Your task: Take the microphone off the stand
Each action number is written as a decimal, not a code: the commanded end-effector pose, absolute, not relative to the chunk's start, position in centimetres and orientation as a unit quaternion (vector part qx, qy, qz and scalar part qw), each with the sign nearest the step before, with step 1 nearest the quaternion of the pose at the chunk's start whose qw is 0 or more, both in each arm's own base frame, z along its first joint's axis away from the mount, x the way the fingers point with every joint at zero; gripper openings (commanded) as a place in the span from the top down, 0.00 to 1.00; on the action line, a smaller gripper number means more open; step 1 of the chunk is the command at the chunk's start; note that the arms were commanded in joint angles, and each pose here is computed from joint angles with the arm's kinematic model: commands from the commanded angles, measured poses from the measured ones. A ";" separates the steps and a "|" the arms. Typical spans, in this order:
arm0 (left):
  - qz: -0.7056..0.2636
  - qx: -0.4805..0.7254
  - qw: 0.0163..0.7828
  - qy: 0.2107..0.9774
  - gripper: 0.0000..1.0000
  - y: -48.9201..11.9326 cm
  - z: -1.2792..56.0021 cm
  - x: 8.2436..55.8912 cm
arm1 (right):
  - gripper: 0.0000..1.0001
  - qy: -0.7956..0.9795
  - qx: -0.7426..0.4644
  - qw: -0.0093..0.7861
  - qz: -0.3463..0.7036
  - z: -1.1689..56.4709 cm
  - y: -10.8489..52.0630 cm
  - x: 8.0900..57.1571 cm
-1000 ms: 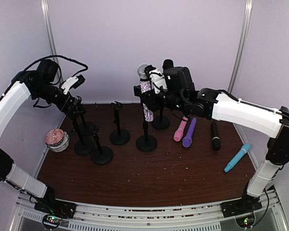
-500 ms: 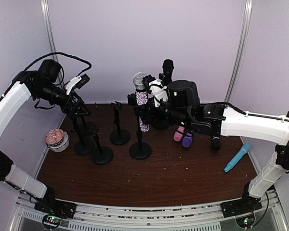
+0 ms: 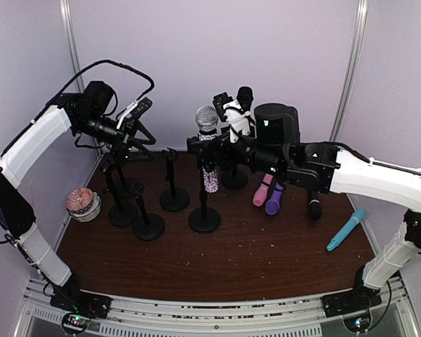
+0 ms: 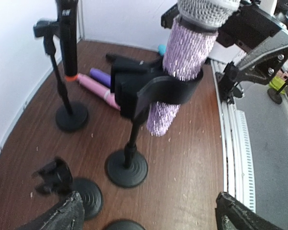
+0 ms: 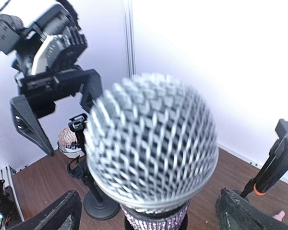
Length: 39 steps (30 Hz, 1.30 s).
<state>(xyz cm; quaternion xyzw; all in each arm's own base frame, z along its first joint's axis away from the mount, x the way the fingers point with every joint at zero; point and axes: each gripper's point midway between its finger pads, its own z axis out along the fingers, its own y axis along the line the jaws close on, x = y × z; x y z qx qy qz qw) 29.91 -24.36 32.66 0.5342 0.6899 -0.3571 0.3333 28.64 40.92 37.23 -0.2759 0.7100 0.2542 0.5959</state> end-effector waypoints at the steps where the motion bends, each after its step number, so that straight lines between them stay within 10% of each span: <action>1: -0.413 0.577 0.371 0.599 0.02 -27.0 35.6 30.2 | 0.00 0.702 -0.266 0.605 0.267 39.5 41.1 28.6; 8: -0.447 0.599 0.375 0.549 0.02 -29.8 35.7 32.1 | 0.38 0.708 -0.274 0.585 0.287 39.2 41.3 29.2; 22: -0.471 0.649 0.382 0.459 0.02 -34.5 35.3 31.4 | 0.59 0.652 -0.384 0.526 0.389 40.0 42.0 27.0; 39: -0.483 0.652 0.370 0.452 0.32 -36.3 34.0 32.2 | 0.56 0.659 -0.402 0.509 0.382 39.0 41.4 27.8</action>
